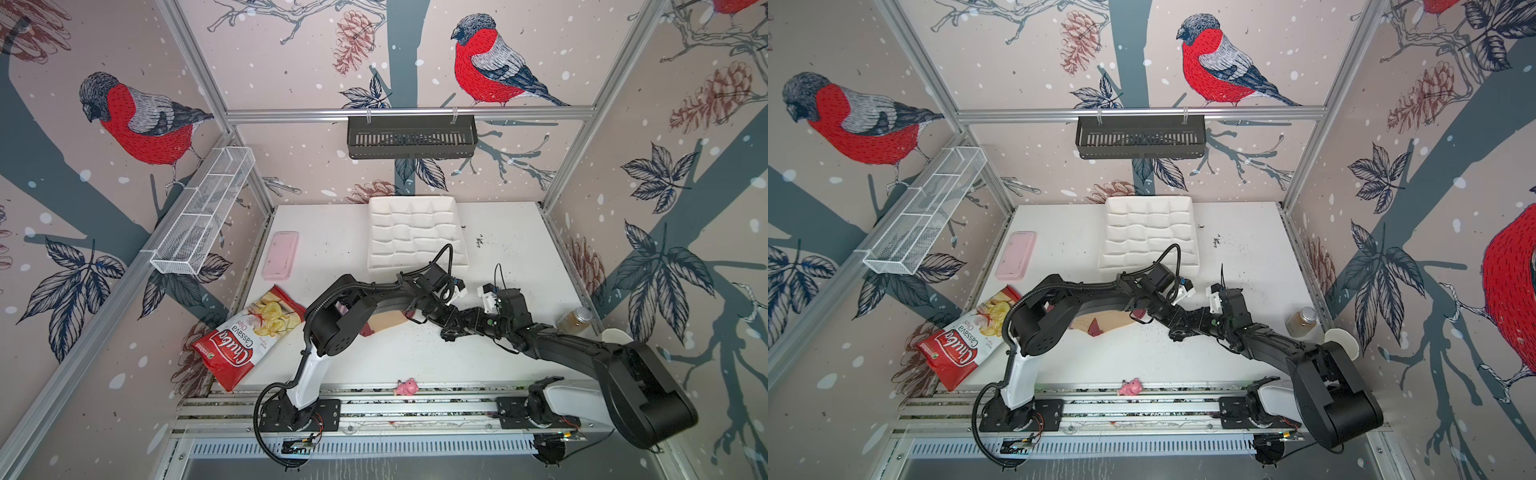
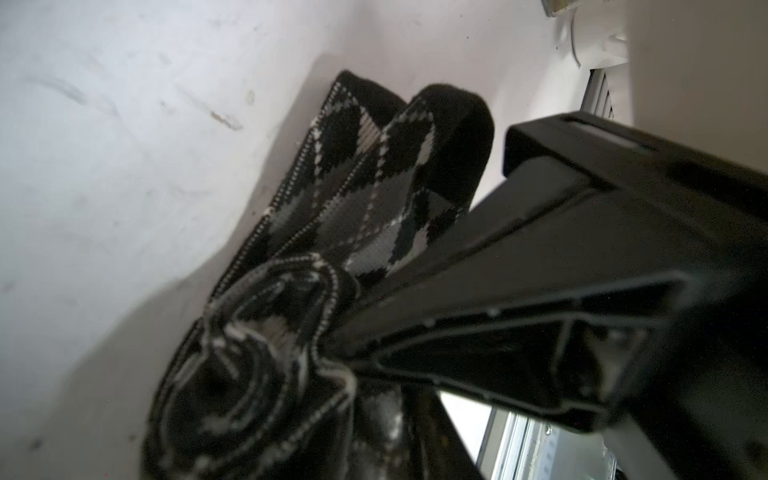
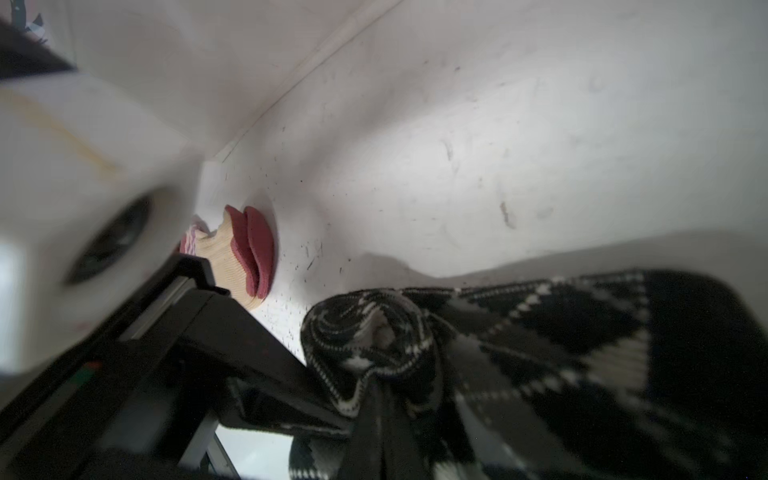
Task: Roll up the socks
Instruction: 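Press the argyle roll onto the table with both grippers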
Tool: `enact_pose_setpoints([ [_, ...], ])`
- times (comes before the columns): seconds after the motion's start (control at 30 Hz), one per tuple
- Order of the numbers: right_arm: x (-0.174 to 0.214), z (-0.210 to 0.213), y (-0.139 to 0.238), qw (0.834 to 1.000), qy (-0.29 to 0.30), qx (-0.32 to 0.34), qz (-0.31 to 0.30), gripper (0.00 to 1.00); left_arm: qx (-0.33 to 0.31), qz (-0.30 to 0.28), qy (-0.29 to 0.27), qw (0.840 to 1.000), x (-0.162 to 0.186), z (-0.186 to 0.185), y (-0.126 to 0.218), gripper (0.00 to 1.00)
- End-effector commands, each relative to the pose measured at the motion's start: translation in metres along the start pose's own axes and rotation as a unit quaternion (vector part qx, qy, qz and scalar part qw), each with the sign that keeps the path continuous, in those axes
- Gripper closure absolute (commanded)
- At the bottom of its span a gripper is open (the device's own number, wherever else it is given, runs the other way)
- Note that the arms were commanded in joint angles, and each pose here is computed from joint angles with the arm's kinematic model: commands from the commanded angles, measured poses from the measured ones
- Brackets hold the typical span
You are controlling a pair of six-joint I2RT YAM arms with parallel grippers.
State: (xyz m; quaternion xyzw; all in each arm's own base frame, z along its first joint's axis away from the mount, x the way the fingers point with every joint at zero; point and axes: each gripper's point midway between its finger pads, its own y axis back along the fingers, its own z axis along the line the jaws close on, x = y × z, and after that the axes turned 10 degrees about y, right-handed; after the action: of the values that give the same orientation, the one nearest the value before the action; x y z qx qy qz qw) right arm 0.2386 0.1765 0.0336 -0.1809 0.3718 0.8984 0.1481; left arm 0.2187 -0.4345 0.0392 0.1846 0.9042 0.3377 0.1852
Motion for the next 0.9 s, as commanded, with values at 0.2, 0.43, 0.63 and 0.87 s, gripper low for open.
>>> enact_pose_setpoints([
  [0.2, 0.012, -0.022, -0.002, 0.999, -0.012, 0.041, 0.027, 0.96, 0.015, -0.067, 0.025, 0.997, 0.002, 0.014, 0.052, 0.64],
  [0.43, 0.006, -0.017, -0.002, 0.999, -0.006, 0.035, 0.022, 0.96, 0.016, -0.071, 0.044, 0.996, 0.005, 0.033, 0.052, 0.66],
  [0.63, -0.005, -0.003, 0.002, 1.0, 0.005, 0.02, 0.012, 0.96, 0.021, -0.063, 0.028, 0.997, -0.005, 0.019, 0.044, 0.7],
  [0.87, 0.001, -0.012, -0.005, 0.999, -0.008, 0.027, 0.025, 0.97, -0.05, -0.041, 0.0, 0.998, -0.011, 0.007, 0.046, 0.71],
])
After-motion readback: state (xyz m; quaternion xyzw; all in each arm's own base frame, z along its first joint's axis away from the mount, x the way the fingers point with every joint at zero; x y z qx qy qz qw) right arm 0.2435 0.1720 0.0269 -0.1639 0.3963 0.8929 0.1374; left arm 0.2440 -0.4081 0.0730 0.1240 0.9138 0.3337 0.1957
